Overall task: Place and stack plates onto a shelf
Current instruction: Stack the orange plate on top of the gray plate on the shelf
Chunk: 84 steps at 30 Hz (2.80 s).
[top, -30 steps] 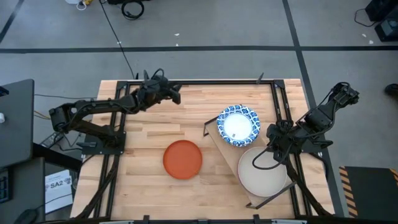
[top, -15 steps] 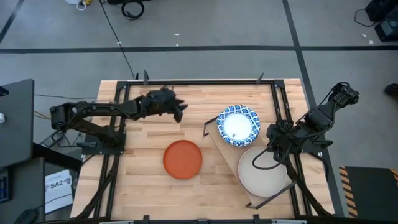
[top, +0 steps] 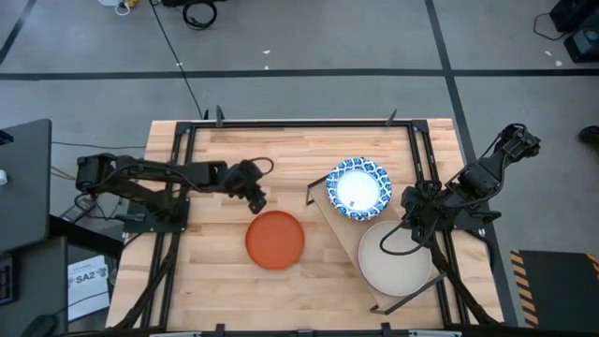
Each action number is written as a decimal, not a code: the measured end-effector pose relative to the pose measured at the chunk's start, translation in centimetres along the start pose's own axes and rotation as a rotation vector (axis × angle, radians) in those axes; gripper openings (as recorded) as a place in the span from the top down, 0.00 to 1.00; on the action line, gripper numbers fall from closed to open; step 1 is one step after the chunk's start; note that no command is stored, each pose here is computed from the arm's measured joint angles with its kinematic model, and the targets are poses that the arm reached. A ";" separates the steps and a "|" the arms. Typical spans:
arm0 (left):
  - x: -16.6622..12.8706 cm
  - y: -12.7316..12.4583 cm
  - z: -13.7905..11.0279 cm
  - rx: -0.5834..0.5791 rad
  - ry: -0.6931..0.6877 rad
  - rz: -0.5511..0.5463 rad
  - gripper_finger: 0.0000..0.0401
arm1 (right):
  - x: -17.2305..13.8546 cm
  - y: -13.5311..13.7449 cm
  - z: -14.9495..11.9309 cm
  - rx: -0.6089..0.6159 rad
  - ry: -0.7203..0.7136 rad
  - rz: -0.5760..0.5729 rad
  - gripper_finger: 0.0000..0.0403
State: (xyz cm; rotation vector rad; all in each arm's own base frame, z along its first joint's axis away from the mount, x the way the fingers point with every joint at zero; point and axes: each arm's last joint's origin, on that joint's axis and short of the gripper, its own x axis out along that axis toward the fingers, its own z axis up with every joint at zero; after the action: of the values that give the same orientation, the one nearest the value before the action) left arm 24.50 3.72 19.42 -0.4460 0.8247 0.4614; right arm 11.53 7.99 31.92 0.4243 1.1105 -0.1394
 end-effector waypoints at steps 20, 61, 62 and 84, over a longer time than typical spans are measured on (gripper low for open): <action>-1.4 -4.3 -4.8 -0.094 0.197 -0.017 0.59 | 0.0 0.0 0.0 0.000 0.001 0.000 0.70; 2.6 -6.2 -8.3 -0.135 0.390 0.037 0.88 | 0.2 0.2 0.1 -0.001 0.003 -0.004 0.70; 2.6 -6.3 -8.3 -0.136 0.389 0.033 0.89 | 0.2 0.2 0.1 -0.001 0.003 -0.004 0.70; -2.1 -4.3 -4.9 -0.132 0.214 -0.060 0.96 | 0.1 1.6 1.1 0.034 -0.095 0.145 0.70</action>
State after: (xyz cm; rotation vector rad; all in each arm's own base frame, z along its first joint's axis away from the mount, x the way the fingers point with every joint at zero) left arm 22.77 -2.89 18.99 -0.6490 0.9875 0.4186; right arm 12.97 9.07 32.68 0.5217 0.9819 -0.0507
